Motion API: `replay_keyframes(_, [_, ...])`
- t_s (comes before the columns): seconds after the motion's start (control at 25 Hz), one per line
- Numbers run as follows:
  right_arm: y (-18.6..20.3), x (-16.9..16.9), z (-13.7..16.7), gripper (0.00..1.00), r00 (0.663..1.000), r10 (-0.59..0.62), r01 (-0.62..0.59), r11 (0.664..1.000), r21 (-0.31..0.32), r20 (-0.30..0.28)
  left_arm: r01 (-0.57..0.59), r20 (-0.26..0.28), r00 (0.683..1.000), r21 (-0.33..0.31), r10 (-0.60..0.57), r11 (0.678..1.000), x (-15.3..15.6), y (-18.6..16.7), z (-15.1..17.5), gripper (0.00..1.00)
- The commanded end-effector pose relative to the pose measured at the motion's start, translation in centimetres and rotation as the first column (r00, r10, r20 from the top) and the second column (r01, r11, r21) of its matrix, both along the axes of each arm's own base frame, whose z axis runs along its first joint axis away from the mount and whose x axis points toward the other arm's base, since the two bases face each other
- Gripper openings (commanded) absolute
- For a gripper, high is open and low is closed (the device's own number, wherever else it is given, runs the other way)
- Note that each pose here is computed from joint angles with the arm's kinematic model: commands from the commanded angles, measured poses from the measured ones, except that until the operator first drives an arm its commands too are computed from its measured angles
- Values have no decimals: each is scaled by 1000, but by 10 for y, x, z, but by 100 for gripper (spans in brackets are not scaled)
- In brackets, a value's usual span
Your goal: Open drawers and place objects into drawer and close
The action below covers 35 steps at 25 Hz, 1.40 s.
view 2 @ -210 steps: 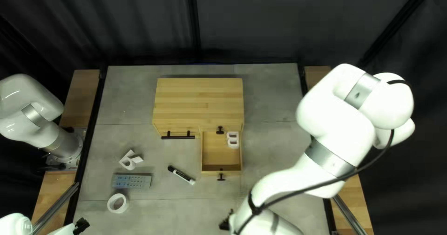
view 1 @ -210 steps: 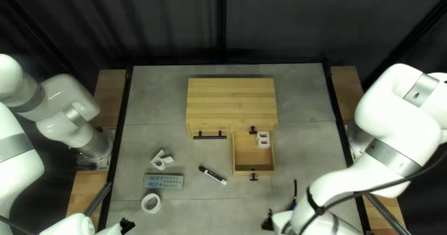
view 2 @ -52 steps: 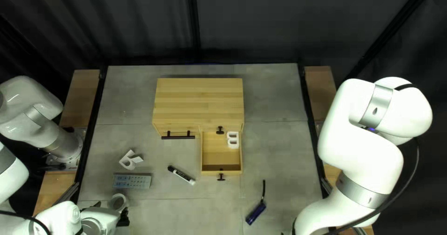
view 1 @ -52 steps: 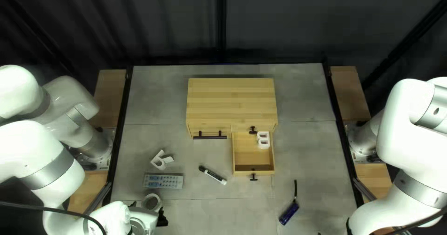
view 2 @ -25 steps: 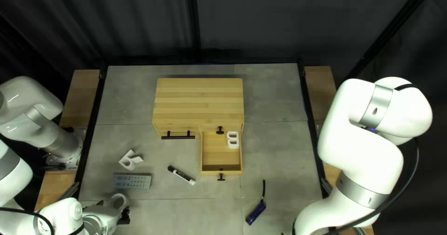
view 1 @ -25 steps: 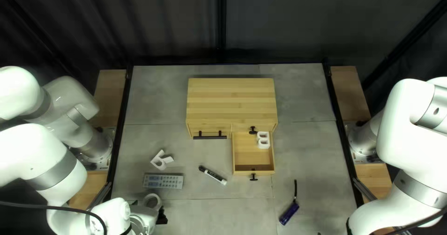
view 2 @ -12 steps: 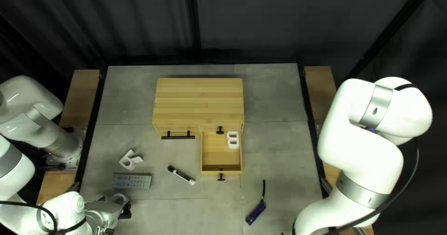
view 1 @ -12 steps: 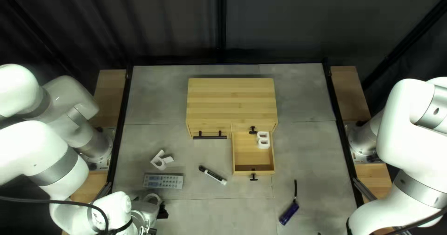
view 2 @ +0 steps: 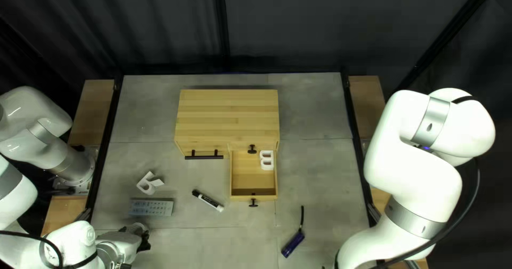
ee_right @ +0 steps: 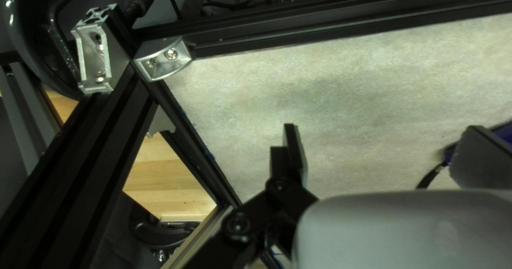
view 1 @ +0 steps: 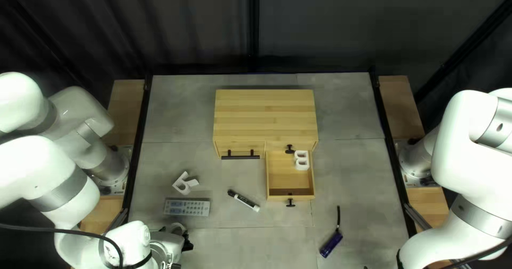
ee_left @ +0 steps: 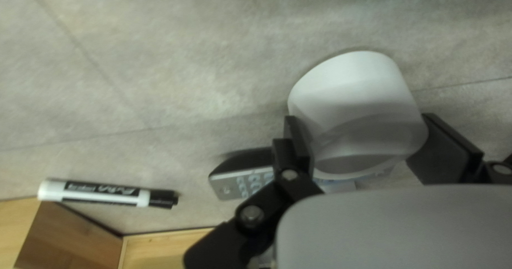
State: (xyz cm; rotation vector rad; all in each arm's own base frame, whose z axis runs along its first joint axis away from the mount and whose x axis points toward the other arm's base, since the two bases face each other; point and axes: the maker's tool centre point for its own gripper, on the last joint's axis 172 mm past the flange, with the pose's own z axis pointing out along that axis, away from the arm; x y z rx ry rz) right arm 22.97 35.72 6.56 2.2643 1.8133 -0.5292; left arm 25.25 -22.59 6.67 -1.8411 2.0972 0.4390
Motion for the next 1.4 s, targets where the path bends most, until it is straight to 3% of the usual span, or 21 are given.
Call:
replay_keyframes(0.04, [0, 0, 0, 100, 1000, 0, 0, 1000, 0, 0, -139, 16, 990, -11, 139, 990, 24, 8, 33, 0])
replay_keyframes(0.16, [0, 0, 0, 100, 1000, 0, 0, 1000, 0, 0, -317, 25, 948, 2, 317, 948, 46, 25, 49, 0])
replay_keyframes(0.28, [0, 0, 0, 100, 1000, 0, 0, 1000, 0, 0, -472, 43, 881, 7, 472, 881, 64, 38, 62, 0])
replay_keyframes(0.32, [0, 0, 0, 100, 1000, 0, 0, 1000, 0, 0, -534, 56, 844, 8, 533, 845, 70, 42, 68, 0])
replay_keyframes(0.52, [0, 0, 0, 100, 1000, 0, 0, 1000, 0, 0, -696, 118, 716, 31, 689, 718, 96, 48, 86, 0])
replay_keyframes(0.6, [0, 0, 0, 100, 1000, 0, 0, 1000, 0, 0, -719, 140, 691, 24, 710, 695, 108, 45, 94, 0])
replay_keyframes(0.68, [0, 0, 0, 100, 1000, 0, 0, 1000, 0, 0, -722, 153, 686, 15, 712, 692, 118, 42, 99, 0])
replay_keyframes(0.8, [0, 0, 0, 100, 1000, 0, 0, 1000, 0, 0, -701, 172, 703, 1, 690, 713, 142, 38, 109, 0])
replay_keyframes(1.04, [0, 0, 0, 100, 1000, 0, 0, 1000, 0, 0, -608, 209, 775, -16, 597, 794, 174, 38, 116, 0])
replay_keyframes(1.4, [0, 0, 0, 100, 1000, 0, 0, 1000, 0, 0, -469, 231, 854, -42, 465, 882, 223, 49, 112, 0])
